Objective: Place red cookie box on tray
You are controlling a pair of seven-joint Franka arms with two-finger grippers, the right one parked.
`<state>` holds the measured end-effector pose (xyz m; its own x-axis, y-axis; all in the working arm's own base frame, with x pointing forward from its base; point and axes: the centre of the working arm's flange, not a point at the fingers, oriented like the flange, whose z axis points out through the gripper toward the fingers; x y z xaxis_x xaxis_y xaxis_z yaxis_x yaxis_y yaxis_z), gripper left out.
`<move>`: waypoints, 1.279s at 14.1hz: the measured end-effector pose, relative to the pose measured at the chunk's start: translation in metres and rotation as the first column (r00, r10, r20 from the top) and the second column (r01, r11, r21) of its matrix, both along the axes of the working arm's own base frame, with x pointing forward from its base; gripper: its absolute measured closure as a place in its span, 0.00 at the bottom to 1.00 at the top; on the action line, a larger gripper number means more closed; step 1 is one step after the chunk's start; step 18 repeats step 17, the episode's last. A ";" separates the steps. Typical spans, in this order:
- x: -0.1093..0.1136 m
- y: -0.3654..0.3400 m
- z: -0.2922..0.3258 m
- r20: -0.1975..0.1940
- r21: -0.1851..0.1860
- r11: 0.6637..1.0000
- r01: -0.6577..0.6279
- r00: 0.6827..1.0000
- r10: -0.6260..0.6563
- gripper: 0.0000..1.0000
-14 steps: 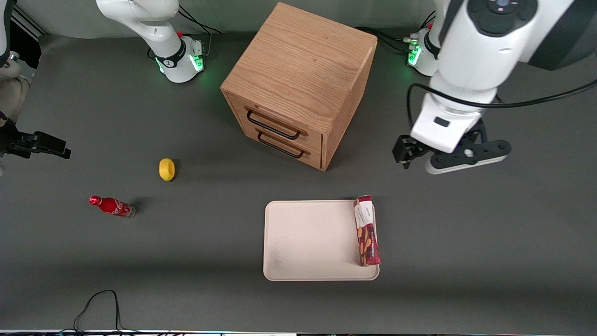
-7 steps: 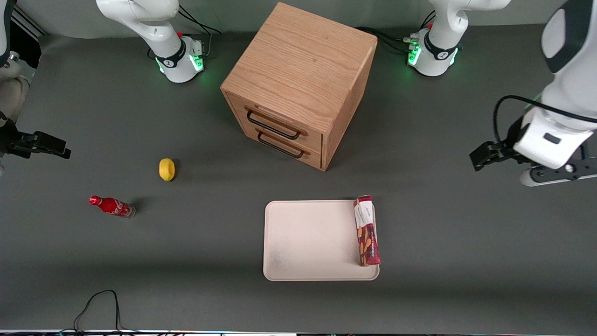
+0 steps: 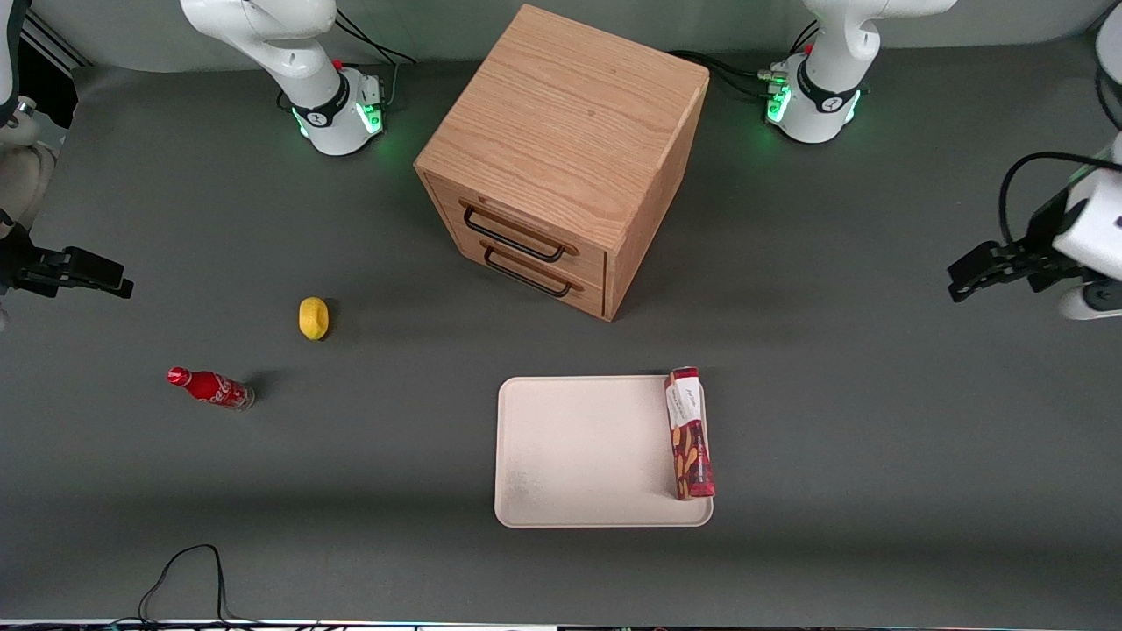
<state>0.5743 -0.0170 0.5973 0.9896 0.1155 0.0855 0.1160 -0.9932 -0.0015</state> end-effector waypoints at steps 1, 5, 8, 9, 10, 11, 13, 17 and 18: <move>-0.001 0.005 0.004 0.007 -0.001 1.000 0.003 1.000 -0.003 0.00; -0.005 0.004 0.012 0.003 0.001 0.999 0.049 0.999 -0.049 0.00; -0.006 -0.006 0.011 -0.005 0.000 0.998 0.069 0.998 -0.069 0.00; -0.006 -0.008 0.010 -0.007 0.000 0.997 0.071 0.997 -0.071 0.00; -0.007 -0.008 0.010 -0.010 0.000 0.997 0.072 0.997 -0.072 0.00; -0.007 -0.008 0.010 -0.012 0.000 0.997 0.071 0.997 -0.071 0.00; -0.007 -0.005 0.010 -0.014 0.000 0.998 0.068 0.998 -0.068 0.00; -0.008 -0.006 0.009 -0.020 -0.001 0.998 0.069 0.997 -0.069 0.00; -0.008 -0.006 0.009 -0.020 -0.001 0.998 0.069 0.997 -0.069 0.00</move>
